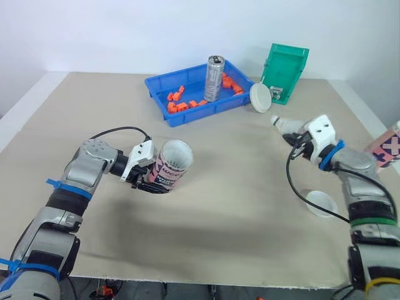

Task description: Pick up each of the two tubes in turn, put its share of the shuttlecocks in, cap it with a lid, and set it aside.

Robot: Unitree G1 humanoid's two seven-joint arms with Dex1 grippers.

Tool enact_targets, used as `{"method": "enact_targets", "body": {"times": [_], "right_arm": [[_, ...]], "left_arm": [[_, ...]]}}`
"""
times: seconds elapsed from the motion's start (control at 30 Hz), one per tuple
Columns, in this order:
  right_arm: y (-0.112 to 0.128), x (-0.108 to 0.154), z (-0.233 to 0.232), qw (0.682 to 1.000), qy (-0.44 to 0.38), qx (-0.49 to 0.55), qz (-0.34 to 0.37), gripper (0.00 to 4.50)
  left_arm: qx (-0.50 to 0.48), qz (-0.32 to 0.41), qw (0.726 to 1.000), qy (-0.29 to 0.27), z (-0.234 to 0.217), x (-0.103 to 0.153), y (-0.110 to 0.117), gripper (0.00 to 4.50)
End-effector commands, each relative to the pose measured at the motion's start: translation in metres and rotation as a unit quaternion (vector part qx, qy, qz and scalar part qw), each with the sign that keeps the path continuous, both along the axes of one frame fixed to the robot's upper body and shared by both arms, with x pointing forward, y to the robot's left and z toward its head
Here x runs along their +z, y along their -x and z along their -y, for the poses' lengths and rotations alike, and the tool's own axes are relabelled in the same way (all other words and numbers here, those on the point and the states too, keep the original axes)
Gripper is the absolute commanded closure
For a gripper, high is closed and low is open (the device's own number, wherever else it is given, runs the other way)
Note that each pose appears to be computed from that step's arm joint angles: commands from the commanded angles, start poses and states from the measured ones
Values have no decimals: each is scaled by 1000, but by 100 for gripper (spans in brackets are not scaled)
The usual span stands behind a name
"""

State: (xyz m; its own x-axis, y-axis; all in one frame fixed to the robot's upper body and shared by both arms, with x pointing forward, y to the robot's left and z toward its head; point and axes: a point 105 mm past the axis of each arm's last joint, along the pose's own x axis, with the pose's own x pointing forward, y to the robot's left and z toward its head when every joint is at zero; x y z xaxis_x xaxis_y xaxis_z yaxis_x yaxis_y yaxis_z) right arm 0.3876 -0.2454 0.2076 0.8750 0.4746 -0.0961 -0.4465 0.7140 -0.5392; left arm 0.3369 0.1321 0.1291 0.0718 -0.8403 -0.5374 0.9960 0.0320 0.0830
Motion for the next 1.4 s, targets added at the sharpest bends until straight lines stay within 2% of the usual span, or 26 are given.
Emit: {"method": "enact_targets", "body": {"times": [0.03,0.1,0.17,0.37,0.7,0.87,0.97,1.07,1.17,1.2,1.27,1.33,1.4], "right_arm": [[36,42,-57,987,63,138,48,436],[66,46,-99,961,120,246,50,436],[84,49,-121,937,163,304,53,436],[107,70,-165,880,237,399,101,436],[107,51,-191,812,342,463,99,436],[90,58,-193,810,368,442,114,436],[93,60,-195,805,368,452,115,436],[100,64,-202,801,349,474,109,346],[118,70,-206,784,325,519,100,204],[123,72,-206,781,318,528,99,140],[129,75,-206,777,308,540,99,55],[131,81,-203,781,284,548,91,55],[113,87,-203,812,251,519,87,55]], "left_arm": [[-3,-4,1000,-6,1,-2,1,160],[-3,-4,1000,-7,1,-2,0,160],[-4,-3,1000,-7,1,-2,0,160],[-4,-4,1000,-1,5,0,-1,160],[-11,-14,1000,-3,10,1,2,160],[-14,-13,1000,-5,10,7,1,160],[-14,-13,1000,-9,9,7,1,160],[-17,-14,1000,-16,8,5,1,160],[-20,-15,1000,-20,8,6,1,160],[-20,-15,999,-20,8,6,0,160],[-22,-15,999,-25,7,7,0,160],[-23,-14,999,-32,5,8,-2,160],[-25,-14,999,-39,2,9,-2,160]]}}
